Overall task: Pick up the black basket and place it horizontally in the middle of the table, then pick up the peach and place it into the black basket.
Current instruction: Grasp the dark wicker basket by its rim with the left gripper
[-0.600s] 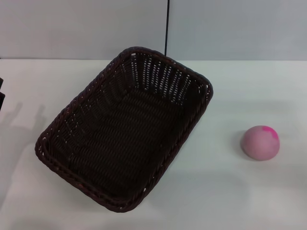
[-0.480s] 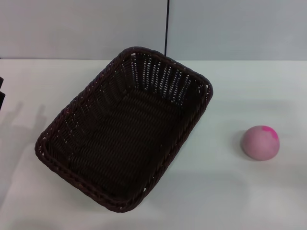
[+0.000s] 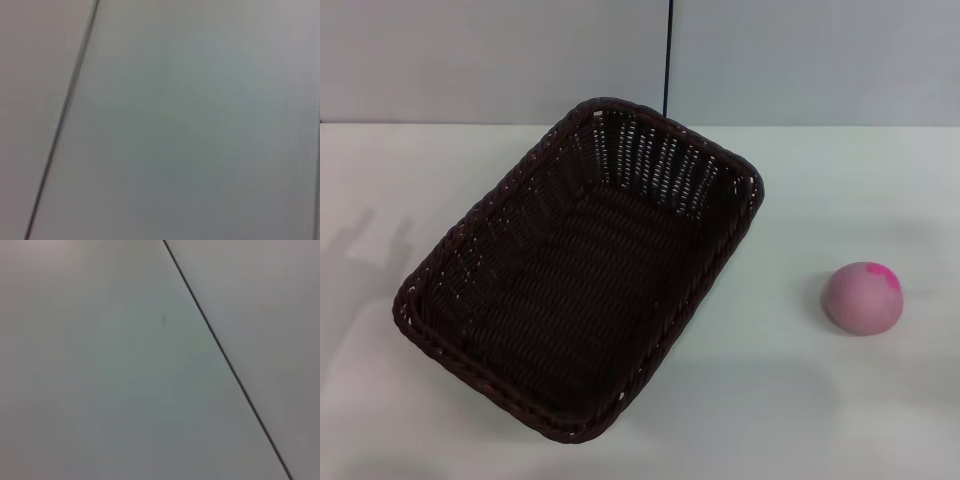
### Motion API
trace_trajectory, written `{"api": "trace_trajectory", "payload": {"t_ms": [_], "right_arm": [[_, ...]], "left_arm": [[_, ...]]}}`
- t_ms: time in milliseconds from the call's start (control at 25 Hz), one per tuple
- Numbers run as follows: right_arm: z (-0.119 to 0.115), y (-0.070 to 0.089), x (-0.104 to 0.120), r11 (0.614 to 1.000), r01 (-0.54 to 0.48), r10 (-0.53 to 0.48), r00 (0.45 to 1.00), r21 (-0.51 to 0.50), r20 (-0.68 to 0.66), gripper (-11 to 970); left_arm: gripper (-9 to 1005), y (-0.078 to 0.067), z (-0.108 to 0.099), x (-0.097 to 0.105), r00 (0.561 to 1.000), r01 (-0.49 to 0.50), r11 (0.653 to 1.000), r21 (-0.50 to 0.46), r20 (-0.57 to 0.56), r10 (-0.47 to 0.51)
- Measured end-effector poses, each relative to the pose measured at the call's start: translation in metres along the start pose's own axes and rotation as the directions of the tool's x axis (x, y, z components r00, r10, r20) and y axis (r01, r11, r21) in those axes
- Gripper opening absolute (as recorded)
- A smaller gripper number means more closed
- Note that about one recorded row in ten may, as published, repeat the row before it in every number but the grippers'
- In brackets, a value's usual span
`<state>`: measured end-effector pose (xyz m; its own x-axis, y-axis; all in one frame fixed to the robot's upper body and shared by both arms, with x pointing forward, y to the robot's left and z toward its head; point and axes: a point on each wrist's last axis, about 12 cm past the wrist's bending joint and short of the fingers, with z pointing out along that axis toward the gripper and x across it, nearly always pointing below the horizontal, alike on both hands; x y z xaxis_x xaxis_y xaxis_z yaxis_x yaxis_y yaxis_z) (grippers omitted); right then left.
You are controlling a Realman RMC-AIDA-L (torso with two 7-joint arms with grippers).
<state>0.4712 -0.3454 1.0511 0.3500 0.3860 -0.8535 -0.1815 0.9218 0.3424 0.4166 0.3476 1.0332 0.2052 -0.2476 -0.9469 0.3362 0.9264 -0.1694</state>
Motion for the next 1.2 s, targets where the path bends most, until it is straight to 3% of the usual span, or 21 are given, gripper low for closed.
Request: {"api": "trace_trajectory", "payload": {"t_ms": [240,440,560,720,800,840,880,1000,1040,1080,1200], "right_arm": [[-0.011,-0.007,-0.006,1.000,-0.002,0.002,1.000,0.017,0.006,720],[-0.014,-0.009,-0.007,1.000,0.000,0.000,1.000,0.020,0.001,718],[-0.015,-0.009,-0.007,1.000,0.001,0.000,1.000,0.024,-0.003,717],[-0.015,-0.010,-0.008,1.000,0.003,-0.003,1.000,0.025,-0.004,716],[-0.014,-0.011,-0.008,1.000,0.006,-0.006,1.000,0.025,-0.003,715],[-0.014,-0.012,-0.009,1.000,0.009,-0.009,1.000,0.027,-0.003,715],[-0.014,-0.012,-0.009,1.000,0.009,-0.009,1.000,0.027,-0.003,715],[-0.014,-0.014,-0.010,0.999,0.013,-0.013,1.000,0.035,-0.002,714],[-0.015,-0.014,-0.010,0.999,0.015,-0.015,1.000,0.040,-0.001,713],[-0.015,-0.014,-0.010,0.999,0.015,-0.015,1.000,0.040,-0.001,713],[-0.015,-0.015,-0.010,0.999,0.017,-0.017,1.000,0.044,-0.001,712]], "left_arm": [[488,0.025,0.011,-0.039,0.994,0.067,0.984,0.163,-0.099,-0.051],[485,0.034,0.030,-0.082,0.958,0.099,0.958,0.269,-0.287,-0.018],[501,0.031,0.044,-0.109,0.920,0.084,0.946,0.313,-0.388,0.047],[541,0.016,0.070,-0.142,0.855,0.051,0.935,0.351,-0.500,0.141],[570,0.012,0.077,-0.146,0.840,0.054,0.934,0.354,-0.521,0.149],[584,-0.002,0.102,-0.156,0.761,0.065,0.940,0.336,-0.626,0.171],[587,-0.002,0.102,-0.156,0.761,0.065,0.940,0.336,-0.626,0.171],[597,-0.017,0.127,-0.155,0.647,0.047,0.953,0.300,-0.736,0.200],[600,-0.027,0.141,-0.152,0.590,0.038,0.954,0.298,-0.777,0.219],[603,-0.027,0.141,-0.152,0.590,0.038,0.954,0.298,-0.777,0.219],[613,-0.042,0.160,-0.145,0.492,0.031,0.951,0.307,-0.833,0.253]]}}
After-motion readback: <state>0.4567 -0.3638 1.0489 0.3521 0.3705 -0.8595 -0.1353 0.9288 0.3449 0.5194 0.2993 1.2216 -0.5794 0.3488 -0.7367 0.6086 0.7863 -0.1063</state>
